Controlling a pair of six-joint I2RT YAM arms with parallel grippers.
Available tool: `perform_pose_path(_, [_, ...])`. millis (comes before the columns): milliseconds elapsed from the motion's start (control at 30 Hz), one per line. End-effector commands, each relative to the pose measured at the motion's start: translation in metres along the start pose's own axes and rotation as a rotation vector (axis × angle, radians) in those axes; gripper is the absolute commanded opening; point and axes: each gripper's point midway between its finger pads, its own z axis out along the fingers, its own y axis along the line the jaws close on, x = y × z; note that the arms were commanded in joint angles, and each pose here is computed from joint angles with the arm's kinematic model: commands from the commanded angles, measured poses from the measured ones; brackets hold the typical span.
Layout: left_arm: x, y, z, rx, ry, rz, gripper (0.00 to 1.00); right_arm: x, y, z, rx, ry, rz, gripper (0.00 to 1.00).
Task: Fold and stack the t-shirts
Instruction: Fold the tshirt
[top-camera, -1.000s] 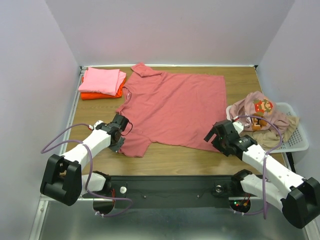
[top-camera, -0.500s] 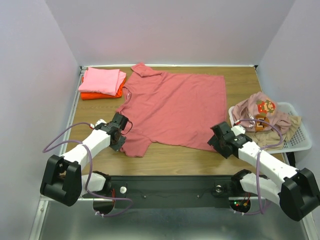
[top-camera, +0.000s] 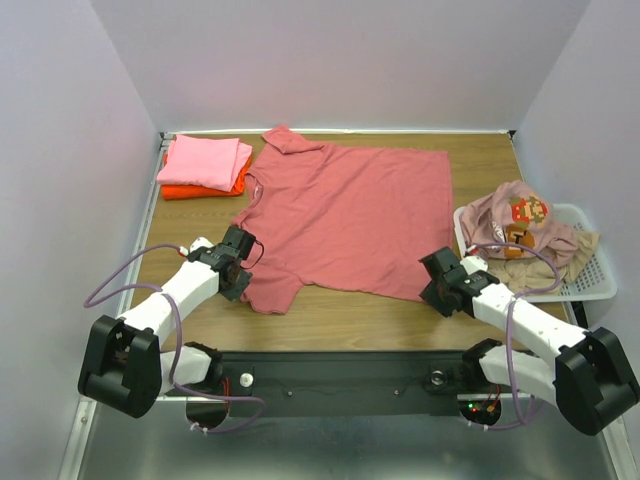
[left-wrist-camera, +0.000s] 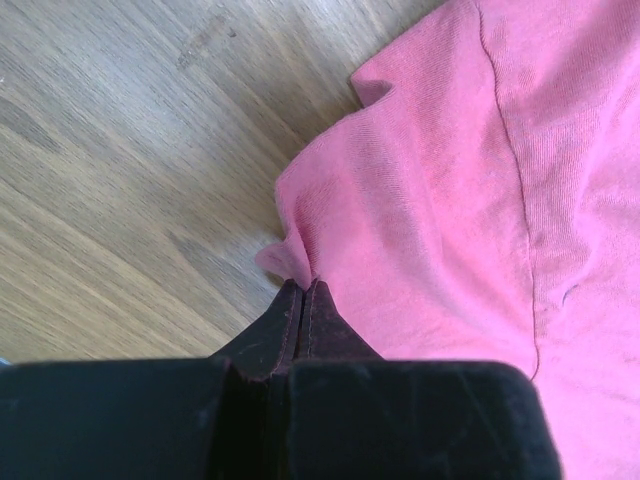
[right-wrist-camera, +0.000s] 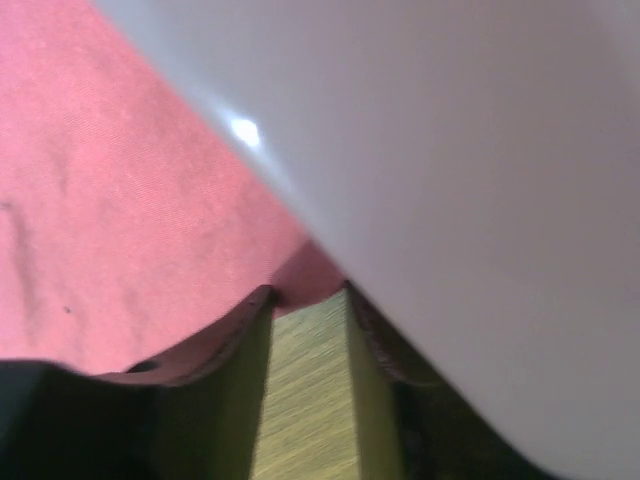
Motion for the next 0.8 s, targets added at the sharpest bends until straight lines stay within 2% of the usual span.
perform_pose_path(0, [-0.008,-0.003,-0.006,0.019,-0.024,0.001,0.0,0.008,-0.002,0.01,0.009,0.023,0.01,0.35])
perform_pose_path(33, [-0.008,-0.004,-0.007,0.02,-0.025,0.003,0.0,0.009,0.0,0.011,-0.002,0.027,0.003,0.31])
perform_pose_path(67, [-0.009,-0.005,-0.009,0.024,-0.027,0.001,0.0,0.01,0.004,0.009,-0.02,0.039,-0.006,0.22])
perform_pose_path(133, [-0.01,-0.006,-0.01,0.031,-0.029,-0.001,0.0,0.007,0.009,0.007,-0.042,0.033,-0.029,0.16])
perform_pose_path(167, [-0.01,-0.006,-0.011,0.034,-0.028,-0.001,0.0,0.004,0.014,0.003,-0.06,0.025,-0.032,0.08])
perform_pose_path(233, [-0.011,-0.008,-0.013,0.048,-0.03,-0.004,0.0,-0.001,0.018,0.0,-0.081,0.009,-0.054,0.0])
perform_pose_path(767, [-0.035,-0.069,-0.041,0.209,-0.051,0.018,0.0,-0.06,0.06,-0.03,-0.152,-0.182,-0.096,0.0])
